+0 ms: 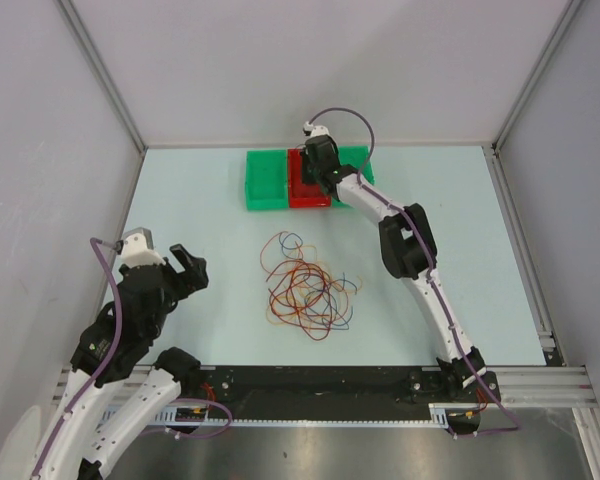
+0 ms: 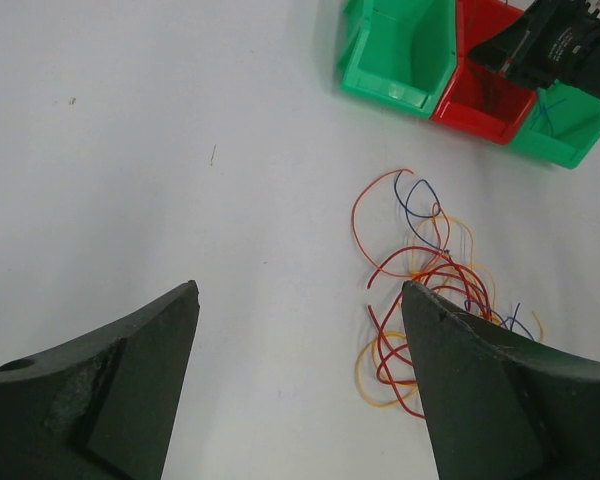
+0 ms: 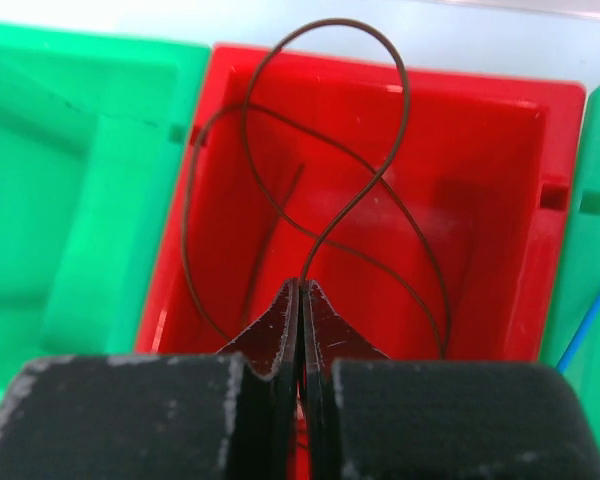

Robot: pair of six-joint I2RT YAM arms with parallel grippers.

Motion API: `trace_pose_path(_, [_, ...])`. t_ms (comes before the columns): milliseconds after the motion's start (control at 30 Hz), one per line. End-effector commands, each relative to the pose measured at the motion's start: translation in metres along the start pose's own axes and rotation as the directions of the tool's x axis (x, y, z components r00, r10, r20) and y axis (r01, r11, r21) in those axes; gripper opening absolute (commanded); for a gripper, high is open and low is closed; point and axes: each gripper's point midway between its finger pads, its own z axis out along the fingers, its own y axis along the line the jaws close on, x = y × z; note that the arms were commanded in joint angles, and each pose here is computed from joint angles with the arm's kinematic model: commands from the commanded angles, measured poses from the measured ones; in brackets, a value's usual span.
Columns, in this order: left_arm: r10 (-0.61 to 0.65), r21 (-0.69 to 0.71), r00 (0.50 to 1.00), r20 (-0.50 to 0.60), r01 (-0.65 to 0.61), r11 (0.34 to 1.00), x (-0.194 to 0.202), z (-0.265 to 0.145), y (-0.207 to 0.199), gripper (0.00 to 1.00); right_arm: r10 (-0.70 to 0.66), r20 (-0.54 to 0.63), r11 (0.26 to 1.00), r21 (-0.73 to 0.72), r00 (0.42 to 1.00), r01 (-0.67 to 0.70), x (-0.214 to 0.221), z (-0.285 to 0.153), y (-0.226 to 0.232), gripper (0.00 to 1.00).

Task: Untangle the cables

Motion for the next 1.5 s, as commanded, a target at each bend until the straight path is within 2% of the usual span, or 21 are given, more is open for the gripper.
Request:
trace_pose_path(0, [0.01,0.009,1.0,0.012,-0.01,1.0,-0.004,0.001,-0.002,0.87,-0.034,0.013,0.999,0.005,0.999,0.034,-0.007,-0.002,-0.004,0.0])
trace_pose_path(233, [0.003,0.015,1.0,0.022,-0.003,1.0,-0.005,-0.001,-0.001,0.87,-0.022,-0.029,0.999,0.041,0.999,0.023,-0.003,-0.025,-0.01,0.02])
trace_pose_path(300, [0.002,0.017,1.0,0.022,-0.003,1.0,-0.005,-0.002,-0.001,0.87,-0.021,-0.03,0.999,0.048,0.999,0.023,-0.008,-0.033,-0.01,0.11])
trace_pose_path(333, [0.0,0.019,1.0,0.026,-0.001,1.0,-0.006,-0.002,-0.001,0.87,-0.024,-0.036,0.998,0.055,0.999,0.026,-0.008,-0.037,-0.01,0.23])
trace_pose_path(433, [-0.002,0.024,1.0,0.031,0.001,1.0,-0.007,-0.003,-0.002,0.87,-0.041,-0.018,0.997,0.059,0.999,0.042,-0.016,-0.048,-0.007,0.39])
trace_pose_path(800, [-0.005,0.033,0.999,0.037,0.004,0.999,-0.007,-0.005,-0.002,0.87,-0.077,0.067,0.994,0.083,0.995,0.071,-0.079,-0.095,0.017,0.64])
trace_pose_path(900, [-0.005,0.033,0.999,0.035,0.004,0.999,-0.007,-0.005,-0.002,0.87,-0.078,0.076,0.99,0.121,0.994,0.068,-0.092,-0.113,0.015,0.79])
trace_pose_path(1033, [-0.002,0.028,1.0,0.028,0.001,1.0,-0.006,-0.003,-0.002,0.87,-0.062,0.081,0.988,0.143,0.995,0.05,-0.103,-0.154,0.014,0.93])
trace_pose_path(1133, [0.008,0.041,1.0,0.0,-0.008,0.999,0.0,0.001,-0.007,0.88,-0.055,0.056,0.988,0.148,0.997,0.046,-0.081,-0.185,0.014,0.98])
trace_pose_path(1200, [0.028,0.06,0.999,-0.024,-0.026,0.998,0.003,0.006,-0.013,0.88,-0.042,0.084,0.992,0.125,0.996,0.031,-0.077,-0.204,0.023,1.0])
trace_pose_path(1233, [0.049,0.068,0.996,-0.071,-0.044,0.997,0.011,0.013,-0.02,0.88,-0.048,0.026,0.989,0.142,0.999,0.044,-0.045,-0.204,0.014,1.0])
trace_pose_path(1267, [0.065,0.069,0.993,-0.098,-0.058,0.996,0.015,0.016,-0.022,0.87,-0.023,0.077,0.993,0.116,0.997,0.014,-0.058,-0.225,0.019,1.0])
trace_pose_path(1333, [0.085,0.077,0.983,-0.163,-0.073,0.994,0.028,0.029,-0.031,0.85,0.027,0.065,0.995,0.091,0.998,-0.033,-0.042,-0.237,0.019,1.0])
trace_pose_path(1467, [0.088,0.215,0.961,-0.264,-0.03,0.976,0.06,0.042,-0.066,0.81,0.081,-0.034,0.997,0.022,0.996,-0.08,0.003,-0.257,0.021,0.99])
